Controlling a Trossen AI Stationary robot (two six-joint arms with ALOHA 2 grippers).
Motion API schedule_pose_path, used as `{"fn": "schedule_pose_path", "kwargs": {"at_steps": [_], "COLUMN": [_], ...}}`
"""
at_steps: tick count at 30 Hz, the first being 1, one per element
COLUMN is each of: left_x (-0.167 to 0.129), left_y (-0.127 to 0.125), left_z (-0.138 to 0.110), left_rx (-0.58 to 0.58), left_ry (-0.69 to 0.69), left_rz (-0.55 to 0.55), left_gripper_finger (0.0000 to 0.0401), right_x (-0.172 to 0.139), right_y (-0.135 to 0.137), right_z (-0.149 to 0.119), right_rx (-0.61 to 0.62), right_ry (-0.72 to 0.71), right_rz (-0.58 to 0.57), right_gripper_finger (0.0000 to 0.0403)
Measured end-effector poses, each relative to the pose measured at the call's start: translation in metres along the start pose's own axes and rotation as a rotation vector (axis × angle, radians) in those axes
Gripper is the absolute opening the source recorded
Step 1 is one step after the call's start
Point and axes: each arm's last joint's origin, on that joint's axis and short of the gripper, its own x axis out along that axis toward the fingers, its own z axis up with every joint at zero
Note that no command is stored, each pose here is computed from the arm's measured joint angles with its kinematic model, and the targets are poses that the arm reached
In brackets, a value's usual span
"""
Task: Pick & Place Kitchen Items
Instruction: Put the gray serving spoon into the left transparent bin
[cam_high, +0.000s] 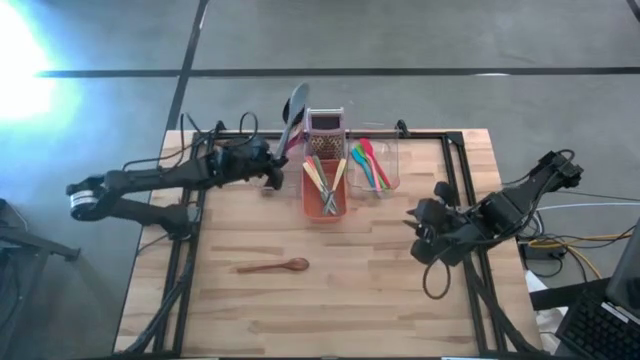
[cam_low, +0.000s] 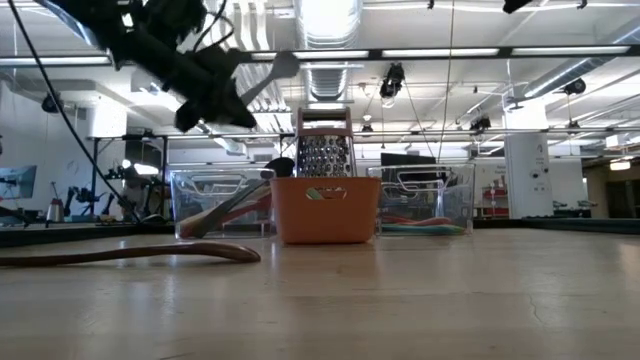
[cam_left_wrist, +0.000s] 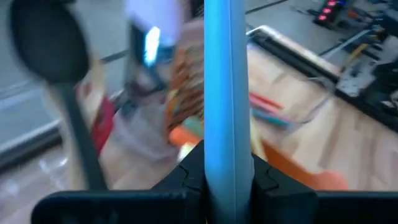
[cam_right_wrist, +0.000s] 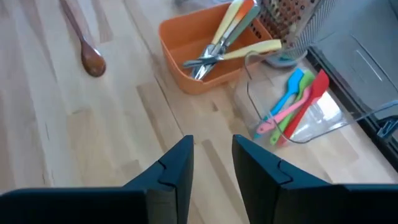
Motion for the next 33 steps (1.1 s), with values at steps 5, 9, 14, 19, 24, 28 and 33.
{"fn": "schedule_pose_path", "kwargs": {"at_steps": [5, 9, 14, 19, 24, 28, 33], "left_x": [0.003, 0.005, 0.008, 0.014, 0.026, 0.037, 0.045], "left_y": [0.021, 0.031, 0.037, 0.045, 0.049, 0.05, 0.054], "left_z": [-0.021, -0.024, -0.025, -0.039, -0.05, -0.054, -0.06], "left_rx": [-0.066, -0.091, -0.093, -0.115, -0.117, -0.132, -0.145], "left_ry": [0.039, 0.044, 0.041, 0.084, 0.137, 0.168, 0.204], "left_rz": [0.075, 0.112, 0.135, 0.169, 0.193, 0.204, 0.229], "left_gripper_finger": [0.0047, 0.0047, 0.0047, 0.0047, 0.0047, 0.0047, 0.0047], "right_x": [0.006, 0.007, 0.006, 0.006, 0.007, 0.007, 0.007], "right_y": [-0.001, -0.002, -0.001, 0.0, 0.0, 0.0, 0.0], "right_z": [-0.008, -0.009, -0.008, -0.007, -0.007, -0.007, -0.007], "right_rx": [-0.015, -0.015, -0.008, -0.006, -0.011, -0.011, -0.011], "right_ry": [0.012, 0.012, 0.005, -0.003, -0.016, -0.02, -0.019], "right_rz": [-0.011, -0.013, -0.004, 0.004, -0.008, -0.01, -0.011], "right_gripper_finger": [0.0094, 0.0086, 0.0078, 0.0075, 0.0081, 0.0088, 0.0091]}}
